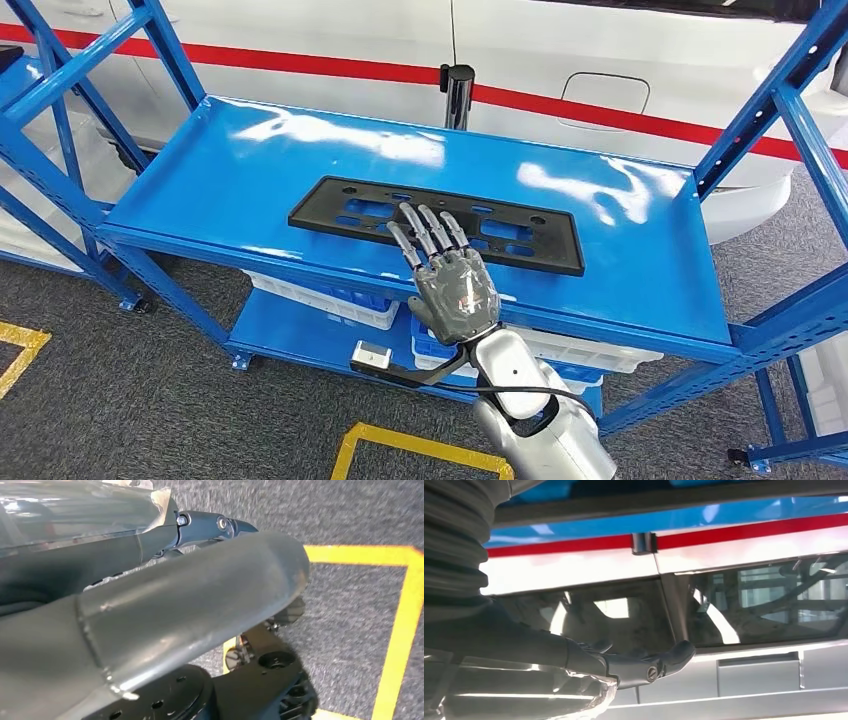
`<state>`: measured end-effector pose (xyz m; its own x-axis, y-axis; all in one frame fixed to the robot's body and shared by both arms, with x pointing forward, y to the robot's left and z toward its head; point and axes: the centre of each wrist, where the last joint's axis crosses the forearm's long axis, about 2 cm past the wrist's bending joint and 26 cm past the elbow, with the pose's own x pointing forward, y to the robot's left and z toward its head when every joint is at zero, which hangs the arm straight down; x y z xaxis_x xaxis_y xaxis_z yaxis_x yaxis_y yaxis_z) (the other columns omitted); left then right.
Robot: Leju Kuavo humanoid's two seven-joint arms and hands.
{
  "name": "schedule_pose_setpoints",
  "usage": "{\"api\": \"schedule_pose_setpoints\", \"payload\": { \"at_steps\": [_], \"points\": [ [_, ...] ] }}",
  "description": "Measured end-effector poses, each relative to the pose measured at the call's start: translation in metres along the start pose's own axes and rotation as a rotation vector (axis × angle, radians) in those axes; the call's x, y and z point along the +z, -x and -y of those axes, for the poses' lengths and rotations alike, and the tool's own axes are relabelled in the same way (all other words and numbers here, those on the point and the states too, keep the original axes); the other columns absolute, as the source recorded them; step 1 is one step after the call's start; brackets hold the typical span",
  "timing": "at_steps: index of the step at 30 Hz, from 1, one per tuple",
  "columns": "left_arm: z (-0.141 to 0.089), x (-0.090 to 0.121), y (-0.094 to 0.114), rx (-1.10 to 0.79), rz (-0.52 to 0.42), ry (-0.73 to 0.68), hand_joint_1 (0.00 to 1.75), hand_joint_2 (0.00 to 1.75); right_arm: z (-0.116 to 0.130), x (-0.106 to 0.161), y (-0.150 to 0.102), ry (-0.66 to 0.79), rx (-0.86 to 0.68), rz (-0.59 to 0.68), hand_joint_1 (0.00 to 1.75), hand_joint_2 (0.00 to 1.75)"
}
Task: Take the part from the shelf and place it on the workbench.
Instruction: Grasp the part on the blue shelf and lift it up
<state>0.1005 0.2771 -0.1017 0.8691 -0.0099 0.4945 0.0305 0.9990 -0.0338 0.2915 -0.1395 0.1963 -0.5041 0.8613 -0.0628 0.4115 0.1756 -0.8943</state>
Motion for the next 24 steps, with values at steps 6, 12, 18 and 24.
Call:
{"api": "schedule_pose_setpoints", "payload": {
  "at_steps": [6, 12, 18, 24],
  "points": [
    [0.002, 0.001, 0.002, 0.005, -0.001, -0.001, 0.00, 0.00, -0.009, -0.001, -0.001, -0.037, 0.009, 0.013, 0.00, 1.75],
    [0.004, 0.001, 0.002, -0.003, 0.001, 0.006, 0.00, 0.00, -0.012, -0.005, -0.002, -0.049, 0.015, 0.016, 0.00, 1.75],
    [0.004, 0.000, 0.000, -0.028, 0.004, -0.005, 0.00, 0.00, -0.020, -0.014, -0.009, -0.089, 0.042, 0.007, 0.00, 1.75],
    [0.005, -0.001, -0.003, -0.052, 0.013, -0.019, 0.00, 0.00, -0.030, -0.028, -0.018, -0.127, 0.055, 0.011, 0.00, 1.75]
  ]
}}
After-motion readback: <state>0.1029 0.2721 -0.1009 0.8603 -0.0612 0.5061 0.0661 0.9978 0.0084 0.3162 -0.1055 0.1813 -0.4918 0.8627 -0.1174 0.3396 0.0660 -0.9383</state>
